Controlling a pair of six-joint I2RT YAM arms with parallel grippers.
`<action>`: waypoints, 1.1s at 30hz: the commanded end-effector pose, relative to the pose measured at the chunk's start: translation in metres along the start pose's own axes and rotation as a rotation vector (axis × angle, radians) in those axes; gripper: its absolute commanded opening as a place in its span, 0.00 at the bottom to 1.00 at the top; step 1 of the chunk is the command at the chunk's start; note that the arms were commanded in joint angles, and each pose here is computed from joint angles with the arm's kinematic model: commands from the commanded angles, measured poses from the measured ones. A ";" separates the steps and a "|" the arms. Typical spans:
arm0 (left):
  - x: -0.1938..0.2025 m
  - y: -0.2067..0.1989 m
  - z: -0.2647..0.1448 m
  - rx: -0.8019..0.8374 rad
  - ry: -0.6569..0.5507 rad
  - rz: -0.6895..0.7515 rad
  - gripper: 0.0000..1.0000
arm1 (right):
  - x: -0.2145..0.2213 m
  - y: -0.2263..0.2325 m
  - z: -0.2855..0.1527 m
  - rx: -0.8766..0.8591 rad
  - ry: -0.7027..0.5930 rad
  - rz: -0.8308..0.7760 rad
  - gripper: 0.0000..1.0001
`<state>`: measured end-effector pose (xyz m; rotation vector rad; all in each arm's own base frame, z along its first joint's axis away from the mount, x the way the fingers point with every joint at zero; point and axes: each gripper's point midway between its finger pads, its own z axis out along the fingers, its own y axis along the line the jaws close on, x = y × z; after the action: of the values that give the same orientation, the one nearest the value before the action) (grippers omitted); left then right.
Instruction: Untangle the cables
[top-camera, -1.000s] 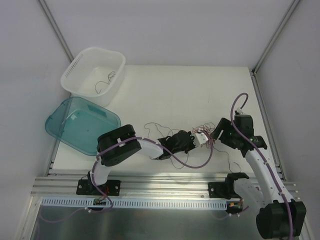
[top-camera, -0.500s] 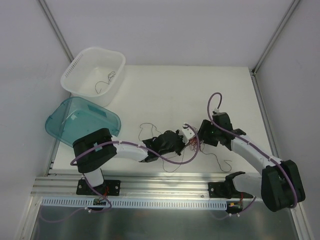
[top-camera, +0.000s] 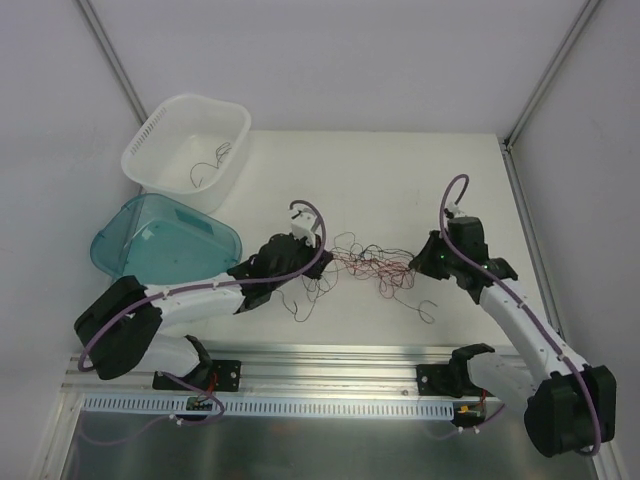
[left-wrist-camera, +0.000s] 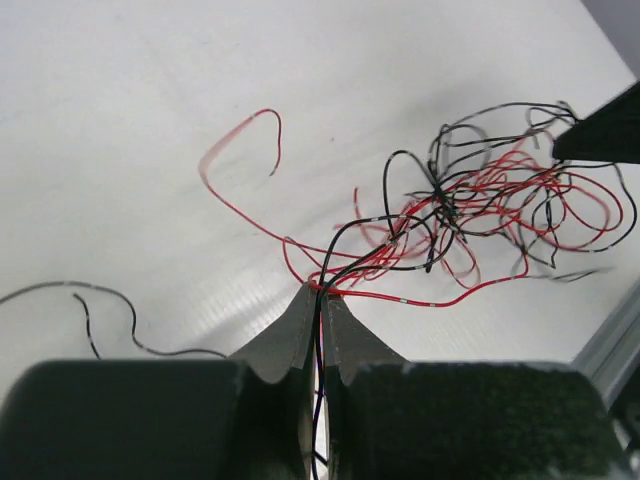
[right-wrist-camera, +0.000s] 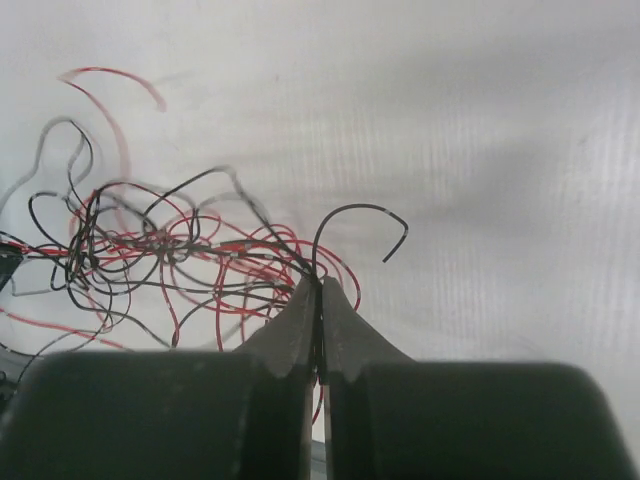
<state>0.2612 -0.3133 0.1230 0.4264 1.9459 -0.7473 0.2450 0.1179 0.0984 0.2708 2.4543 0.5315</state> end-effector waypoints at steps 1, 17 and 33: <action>-0.016 0.036 -0.022 -0.156 -0.052 -0.172 0.00 | -0.021 -0.027 -0.035 0.117 -0.054 -0.025 0.01; 0.031 0.120 -0.064 -0.467 0.072 -0.421 0.00 | -0.132 0.006 -0.171 0.021 -0.474 0.049 0.01; 0.030 -0.006 -0.044 0.048 0.261 -0.328 0.00 | -0.033 -0.002 -0.055 0.081 -0.074 -0.132 0.69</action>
<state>0.2196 -0.2700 0.0936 0.1744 2.3175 -0.8964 0.2228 0.0791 0.1279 0.2898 2.5453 0.3871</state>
